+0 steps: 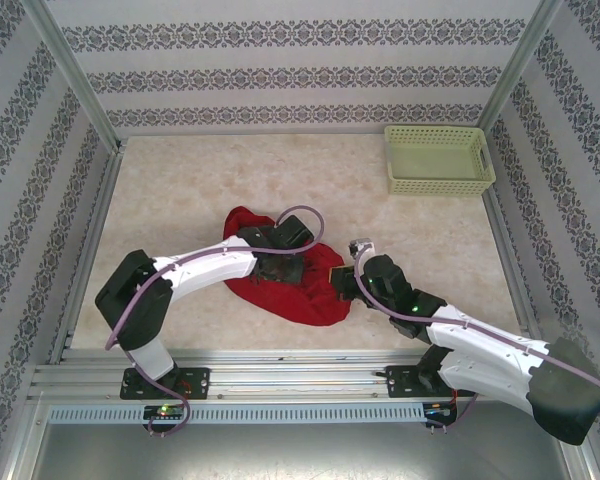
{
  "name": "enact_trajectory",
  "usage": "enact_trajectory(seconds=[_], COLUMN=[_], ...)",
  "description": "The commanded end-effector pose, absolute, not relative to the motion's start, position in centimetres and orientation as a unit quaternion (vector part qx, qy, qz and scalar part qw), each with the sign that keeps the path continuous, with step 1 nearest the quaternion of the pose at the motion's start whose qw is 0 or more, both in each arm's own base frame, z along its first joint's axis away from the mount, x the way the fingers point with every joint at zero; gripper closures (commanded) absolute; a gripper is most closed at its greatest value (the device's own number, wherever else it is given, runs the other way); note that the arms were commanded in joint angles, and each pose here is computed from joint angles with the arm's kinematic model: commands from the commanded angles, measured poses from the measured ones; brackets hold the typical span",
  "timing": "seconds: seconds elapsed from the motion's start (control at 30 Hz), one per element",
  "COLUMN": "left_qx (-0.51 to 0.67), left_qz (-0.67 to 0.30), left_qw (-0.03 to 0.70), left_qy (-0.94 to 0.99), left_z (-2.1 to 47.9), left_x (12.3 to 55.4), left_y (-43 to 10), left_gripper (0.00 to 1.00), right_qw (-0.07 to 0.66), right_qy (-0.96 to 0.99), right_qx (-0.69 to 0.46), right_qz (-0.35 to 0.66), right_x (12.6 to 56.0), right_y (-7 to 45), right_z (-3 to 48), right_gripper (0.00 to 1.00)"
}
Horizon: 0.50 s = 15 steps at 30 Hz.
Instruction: Fold the inside-out t-shirt
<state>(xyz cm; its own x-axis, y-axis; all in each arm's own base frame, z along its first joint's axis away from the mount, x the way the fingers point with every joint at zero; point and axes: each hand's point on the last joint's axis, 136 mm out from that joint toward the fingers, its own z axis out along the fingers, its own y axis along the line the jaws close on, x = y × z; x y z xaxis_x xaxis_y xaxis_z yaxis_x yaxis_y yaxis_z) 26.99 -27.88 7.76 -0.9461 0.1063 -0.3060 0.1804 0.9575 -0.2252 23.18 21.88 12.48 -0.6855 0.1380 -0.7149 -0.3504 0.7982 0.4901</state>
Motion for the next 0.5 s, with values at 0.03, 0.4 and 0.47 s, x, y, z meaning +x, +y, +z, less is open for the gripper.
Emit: enact_trajectory(seconds=[0.03,0.4,0.47], left_qx=[0.081,0.081,0.079], left_qz=[-0.107,-0.128,-0.154], left_qw=[0.252,0.407,0.394], left_qy=[0.958,0.901,0.903], left_z=[13.4,20.1,18.6], left_x=[28.2,24.1,23.1], left_y=[-25.4,-17.9,-17.9], left_gripper=[1.0,1.0,1.0], right_qw=[0.387,0.356,0.355], right_qy=[0.882,0.876,0.883], right_qx=[0.018,-0.023,-0.033], right_qz=[0.267,0.324,0.304], right_x=[24.9,24.3,24.6], right_y=[19.1,21.8,21.7], right_z=[11.8,11.2,11.7], right_gripper=[1.0,0.64,0.47])
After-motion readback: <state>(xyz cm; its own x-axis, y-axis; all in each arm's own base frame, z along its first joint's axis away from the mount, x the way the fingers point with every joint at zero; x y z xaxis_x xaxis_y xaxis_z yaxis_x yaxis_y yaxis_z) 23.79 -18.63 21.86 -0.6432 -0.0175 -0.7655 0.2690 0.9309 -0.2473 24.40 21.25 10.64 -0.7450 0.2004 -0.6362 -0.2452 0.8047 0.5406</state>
